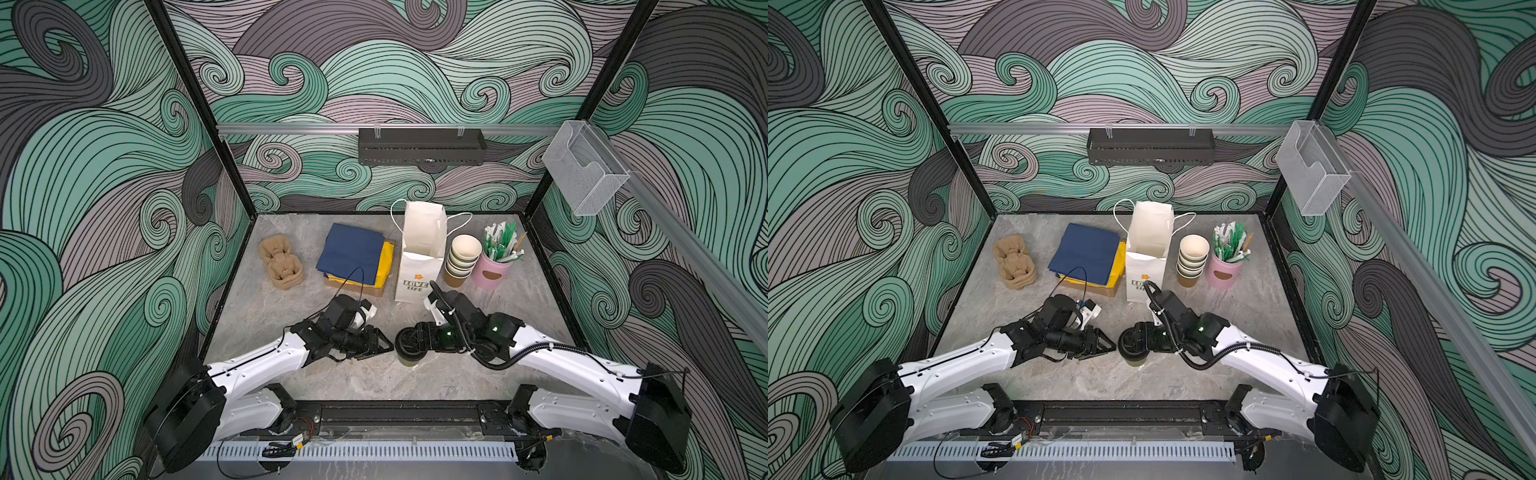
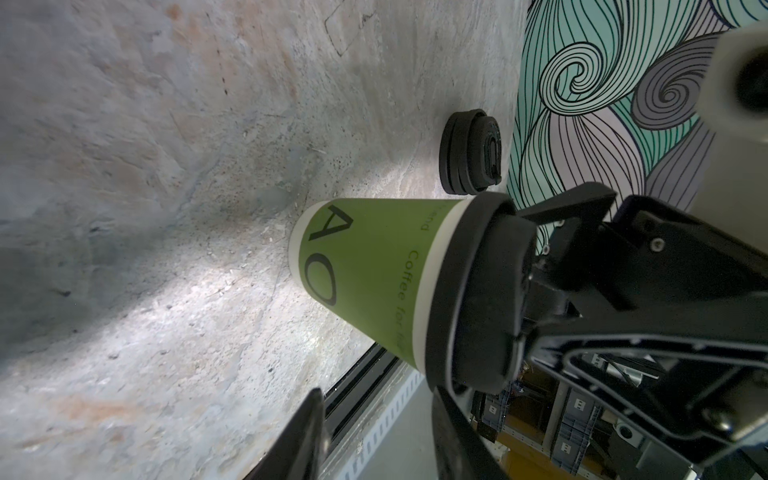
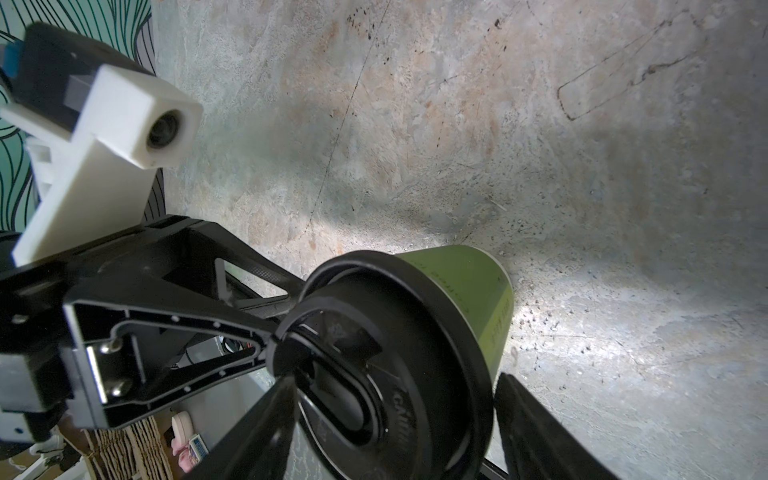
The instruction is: Pack the takeout coffee
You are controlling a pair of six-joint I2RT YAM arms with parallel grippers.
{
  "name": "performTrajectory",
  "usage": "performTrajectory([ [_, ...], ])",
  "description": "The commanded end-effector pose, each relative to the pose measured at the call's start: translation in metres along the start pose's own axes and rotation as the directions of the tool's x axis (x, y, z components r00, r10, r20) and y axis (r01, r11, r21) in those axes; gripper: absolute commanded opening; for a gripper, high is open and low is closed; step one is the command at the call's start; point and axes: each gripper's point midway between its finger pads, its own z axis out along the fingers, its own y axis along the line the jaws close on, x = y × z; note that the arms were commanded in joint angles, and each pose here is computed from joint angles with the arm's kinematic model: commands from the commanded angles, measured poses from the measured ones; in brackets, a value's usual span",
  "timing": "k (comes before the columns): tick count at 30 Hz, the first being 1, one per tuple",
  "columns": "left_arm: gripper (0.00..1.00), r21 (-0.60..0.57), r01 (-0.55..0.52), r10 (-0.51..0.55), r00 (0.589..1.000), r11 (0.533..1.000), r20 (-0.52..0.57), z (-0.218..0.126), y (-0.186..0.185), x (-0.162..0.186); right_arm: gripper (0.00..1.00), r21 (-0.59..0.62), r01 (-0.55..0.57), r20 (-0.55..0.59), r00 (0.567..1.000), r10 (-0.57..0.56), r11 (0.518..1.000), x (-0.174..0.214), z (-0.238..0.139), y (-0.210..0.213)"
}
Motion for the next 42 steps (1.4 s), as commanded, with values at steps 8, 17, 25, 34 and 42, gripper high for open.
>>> performTrajectory([
  [8, 0.48, 0.093, -0.032, 0.034, 0.999, 0.995, -0.027, 0.005, -0.023, 0.005, 0.74, -0.004, -0.015, 0.014, 1.000, 0.015, 1.000, 0.003, -0.015, -0.011],
  [17, 0.41, 0.079, -0.017, 0.021, 0.998, 0.997, -0.056, 0.015, -0.018, 0.008, 0.72, -0.029, -0.015, -0.005, 1.000, 0.015, 0.999, 0.001, -0.007, -0.007],
  [25, 0.40, 0.052, -0.003, 0.005, 0.999, 0.999, -0.051, 0.016, -0.011, 0.007, 0.70, -0.007, -0.040, -0.031, 0.999, 0.040, 0.999, 0.008, -0.001, -0.017],
  [34, 0.33, -0.064, 0.026, -0.031, 0.996, 0.998, -0.079, 0.020, 0.015, 0.014, 0.69, 0.021, -0.054, -0.039, 0.998, 0.055, 0.998, 0.014, 0.000, -0.026],
  [42, 0.27, -0.181, 0.038, -0.060, 0.991, 0.983, -0.117, 0.023, 0.045, 0.025, 0.69, 0.029, -0.056, -0.044, 0.997, 0.058, 0.998, 0.015, 0.001, -0.028],
])
